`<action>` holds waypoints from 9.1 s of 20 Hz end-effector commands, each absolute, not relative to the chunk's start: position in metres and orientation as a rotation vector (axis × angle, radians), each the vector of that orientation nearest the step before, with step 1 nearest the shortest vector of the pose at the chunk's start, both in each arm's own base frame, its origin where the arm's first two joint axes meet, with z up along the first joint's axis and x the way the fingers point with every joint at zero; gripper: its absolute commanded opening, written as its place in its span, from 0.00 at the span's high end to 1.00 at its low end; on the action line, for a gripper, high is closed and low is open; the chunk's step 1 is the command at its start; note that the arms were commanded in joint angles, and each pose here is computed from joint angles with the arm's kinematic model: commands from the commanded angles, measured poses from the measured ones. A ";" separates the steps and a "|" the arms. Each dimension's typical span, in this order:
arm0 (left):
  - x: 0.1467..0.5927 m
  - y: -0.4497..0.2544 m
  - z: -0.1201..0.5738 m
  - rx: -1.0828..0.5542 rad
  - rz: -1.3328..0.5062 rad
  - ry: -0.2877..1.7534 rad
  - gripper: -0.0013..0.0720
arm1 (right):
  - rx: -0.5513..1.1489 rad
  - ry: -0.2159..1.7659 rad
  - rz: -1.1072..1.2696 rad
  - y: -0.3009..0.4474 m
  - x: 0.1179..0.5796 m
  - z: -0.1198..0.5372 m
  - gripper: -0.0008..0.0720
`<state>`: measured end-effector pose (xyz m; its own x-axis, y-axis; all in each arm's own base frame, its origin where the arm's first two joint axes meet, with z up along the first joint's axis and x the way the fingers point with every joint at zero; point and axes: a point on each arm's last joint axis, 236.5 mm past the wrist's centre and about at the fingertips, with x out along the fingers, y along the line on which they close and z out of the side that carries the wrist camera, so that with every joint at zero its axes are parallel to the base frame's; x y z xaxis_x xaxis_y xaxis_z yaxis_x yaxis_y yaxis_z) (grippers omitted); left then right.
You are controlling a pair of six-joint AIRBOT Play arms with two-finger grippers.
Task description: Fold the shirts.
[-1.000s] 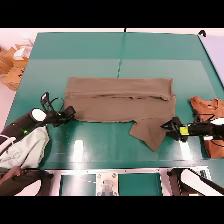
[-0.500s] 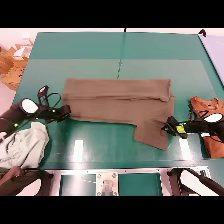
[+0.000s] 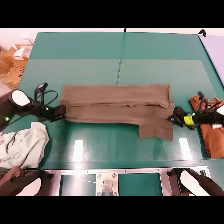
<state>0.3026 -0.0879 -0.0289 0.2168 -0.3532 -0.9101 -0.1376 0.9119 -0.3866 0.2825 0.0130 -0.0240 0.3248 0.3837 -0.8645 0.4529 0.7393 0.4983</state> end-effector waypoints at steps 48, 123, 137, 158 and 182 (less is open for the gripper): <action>0.482 -0.364 -0.020 -0.379 -0.722 1.104 0.95 | 0.631 1.277 0.647 0.014 0.471 0.052 0.96; 0.480 -0.048 0.058 0.102 -0.316 1.336 0.95 | 0.889 0.667 0.155 -0.132 0.496 0.232 0.96; 0.477 -0.055 0.059 0.061 -0.324 1.350 0.95 | 1.121 0.760 -0.571 -0.319 0.331 0.180 0.96; 0.476 -0.055 0.058 0.062 -0.324 1.353 0.95 | 1.160 0.939 -0.926 -0.303 0.246 0.152 0.97; 0.406 -0.135 0.109 -0.058 -0.443 1.314 0.95 | 0.782 1.145 -0.330 -0.117 0.348 0.095 0.97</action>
<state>0.4363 -0.1146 0.1080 0.2103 -0.3291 -0.9206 0.2742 0.9237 -0.2676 0.3216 -0.1690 0.1034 0.3493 0.1258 -0.9285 0.7448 0.5639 0.3566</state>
